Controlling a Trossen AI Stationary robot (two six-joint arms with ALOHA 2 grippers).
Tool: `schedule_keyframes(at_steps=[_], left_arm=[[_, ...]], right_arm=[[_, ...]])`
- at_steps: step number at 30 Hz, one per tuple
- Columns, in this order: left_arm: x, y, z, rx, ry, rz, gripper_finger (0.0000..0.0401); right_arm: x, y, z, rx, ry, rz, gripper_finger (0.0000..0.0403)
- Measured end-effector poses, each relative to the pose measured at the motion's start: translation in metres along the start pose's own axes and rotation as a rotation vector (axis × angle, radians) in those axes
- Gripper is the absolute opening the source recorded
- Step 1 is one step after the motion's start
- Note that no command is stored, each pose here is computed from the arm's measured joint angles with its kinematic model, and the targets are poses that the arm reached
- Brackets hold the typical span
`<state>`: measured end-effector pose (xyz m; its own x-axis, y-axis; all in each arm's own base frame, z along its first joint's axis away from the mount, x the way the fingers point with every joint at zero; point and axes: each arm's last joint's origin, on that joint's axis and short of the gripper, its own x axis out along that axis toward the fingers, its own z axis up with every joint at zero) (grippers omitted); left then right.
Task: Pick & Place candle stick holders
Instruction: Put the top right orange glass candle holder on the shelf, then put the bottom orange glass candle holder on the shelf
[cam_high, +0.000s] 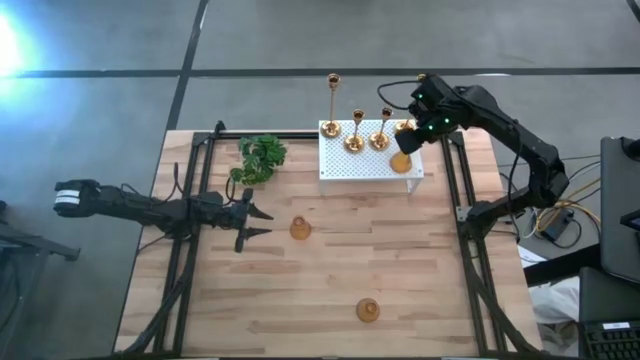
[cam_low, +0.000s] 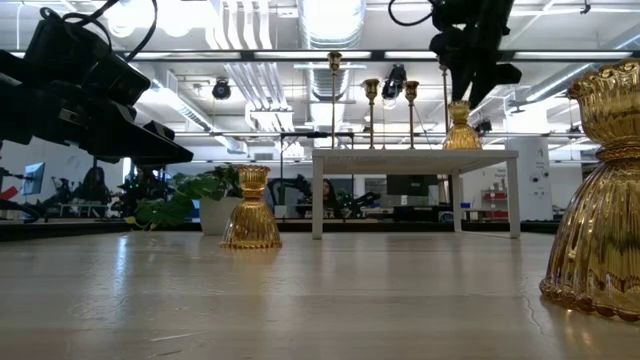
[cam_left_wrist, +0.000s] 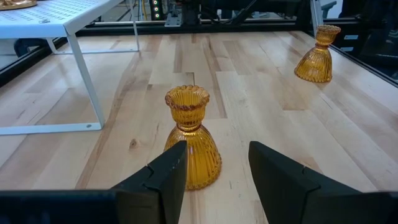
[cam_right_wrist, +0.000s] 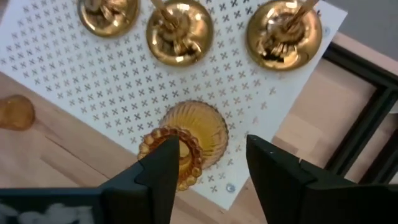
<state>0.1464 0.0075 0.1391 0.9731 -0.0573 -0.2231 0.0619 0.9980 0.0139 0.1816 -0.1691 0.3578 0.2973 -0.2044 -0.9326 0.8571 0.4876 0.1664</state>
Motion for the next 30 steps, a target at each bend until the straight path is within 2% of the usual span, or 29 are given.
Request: schedule_keyframes(at_steps=[8,13,18,23,27,30], left_arm=[[0.000,0.000,0.000,0.000,0.000,0.000,0.0177],[0.000,0.000,0.000,0.000,0.000,0.000,0.0177],[0.000,0.000,0.000,0.000,0.000,0.000,0.0177],[0.000,0.000,0.000,0.000,0.000,0.000,0.0177],[0.000,0.000,0.000,0.000,0.000,0.000,0.0177],[0.000,0.000,0.000,0.000,0.000,0.000,0.0177]], right_arm=[[-0.017,-0.001,-0.005,0.002,0.028,-0.012,0.0179],[-0.052,-0.001,-0.014,-0.006,-0.077,0.031,0.0169],[-0.101,0.003,-0.036,-0.051,-0.216,0.157,0.0158],[-0.142,0.016,-0.072,-0.087,-0.294,0.334,0.0136],[-0.154,0.039,-0.096,-0.119,-0.308,0.454,0.0113],[-0.150,0.067,-0.114,-0.171,-0.324,0.467,0.0097]])
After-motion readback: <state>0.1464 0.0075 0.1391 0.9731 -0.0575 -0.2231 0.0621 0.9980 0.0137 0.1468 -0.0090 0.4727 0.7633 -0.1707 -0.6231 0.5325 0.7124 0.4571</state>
